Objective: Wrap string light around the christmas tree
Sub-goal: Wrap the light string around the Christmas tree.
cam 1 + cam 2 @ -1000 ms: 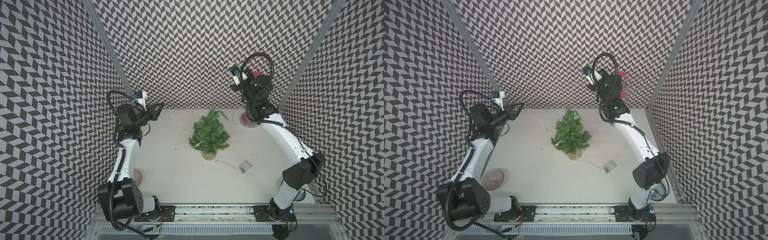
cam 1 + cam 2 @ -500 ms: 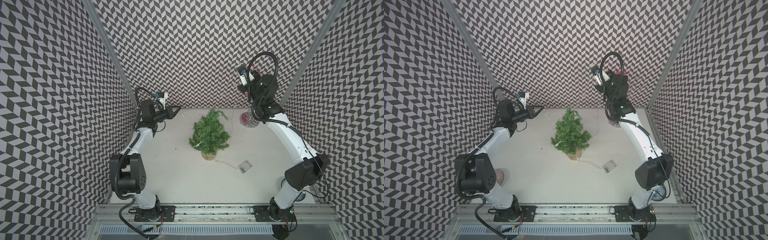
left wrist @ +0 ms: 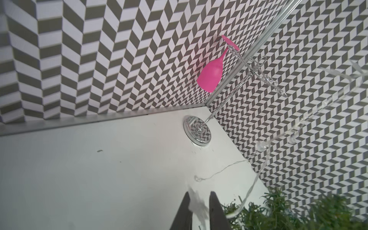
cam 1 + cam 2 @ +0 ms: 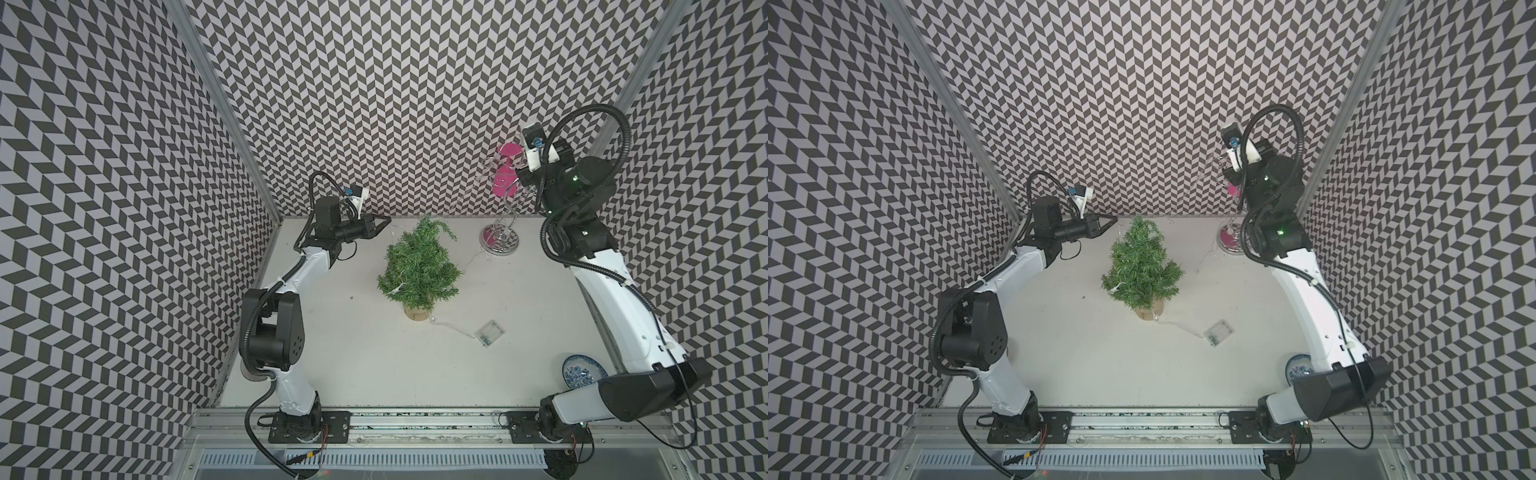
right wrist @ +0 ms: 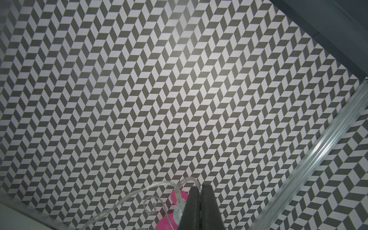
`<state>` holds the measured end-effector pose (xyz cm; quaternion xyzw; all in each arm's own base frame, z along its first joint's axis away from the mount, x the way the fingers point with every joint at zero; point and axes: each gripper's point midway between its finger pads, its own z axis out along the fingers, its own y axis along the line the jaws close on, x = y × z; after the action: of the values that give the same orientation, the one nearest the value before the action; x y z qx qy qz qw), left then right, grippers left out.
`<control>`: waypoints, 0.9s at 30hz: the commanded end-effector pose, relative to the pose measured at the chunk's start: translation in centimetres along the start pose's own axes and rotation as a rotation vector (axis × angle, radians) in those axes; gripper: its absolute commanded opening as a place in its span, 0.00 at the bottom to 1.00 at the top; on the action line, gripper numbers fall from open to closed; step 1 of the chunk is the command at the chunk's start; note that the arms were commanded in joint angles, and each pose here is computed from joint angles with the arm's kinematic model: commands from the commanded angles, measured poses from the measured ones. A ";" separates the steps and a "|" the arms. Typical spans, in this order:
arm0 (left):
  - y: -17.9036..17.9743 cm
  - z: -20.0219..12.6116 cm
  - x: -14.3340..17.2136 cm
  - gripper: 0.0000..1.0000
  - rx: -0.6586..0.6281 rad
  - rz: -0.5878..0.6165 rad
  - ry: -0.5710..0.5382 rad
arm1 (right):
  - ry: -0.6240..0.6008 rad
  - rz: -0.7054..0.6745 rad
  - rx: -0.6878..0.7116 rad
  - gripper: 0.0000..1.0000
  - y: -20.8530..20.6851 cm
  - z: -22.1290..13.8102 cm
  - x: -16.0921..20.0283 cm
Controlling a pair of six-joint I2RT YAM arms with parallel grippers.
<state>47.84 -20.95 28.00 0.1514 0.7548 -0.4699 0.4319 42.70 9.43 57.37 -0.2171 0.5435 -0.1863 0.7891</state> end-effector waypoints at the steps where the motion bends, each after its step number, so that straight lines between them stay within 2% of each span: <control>1: -1.7 0.2 -1.3 0.30 0.023 0.034 -0.023 | -0.085 0.025 0.071 0.00 -2.8 -2.1 -3.1; 6: -2.8 -0.8 -2.8 0.48 0.007 0.069 -0.081 | -0.086 0.017 0.063 0.00 -3.2 -3.4 -3.7; 11: -4.5 -2.8 -5.0 0.59 -0.024 0.136 -0.165 | -0.077 0.038 0.035 0.00 -3.3 -4.6 -4.1; 18: -7.8 -7.4 -6.8 0.68 -0.085 0.259 -0.305 | -0.111 0.057 0.043 0.00 -4.8 -7.0 -6.1; 23: -12.6 -11.2 -5.4 0.72 -0.100 0.425 -0.397 | -0.096 0.050 0.025 0.00 -4.8 -7.3 -6.2; 27: -17.3 -13.3 -2.1 0.73 -0.073 0.531 -0.457 | -0.078 0.056 0.008 0.00 -4.3 -7.2 -5.6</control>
<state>33.98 -17.93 40.47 0.1962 0.6322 -0.3671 0.6534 34.49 7.75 61.11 -0.2099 0.5238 -0.1690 0.8081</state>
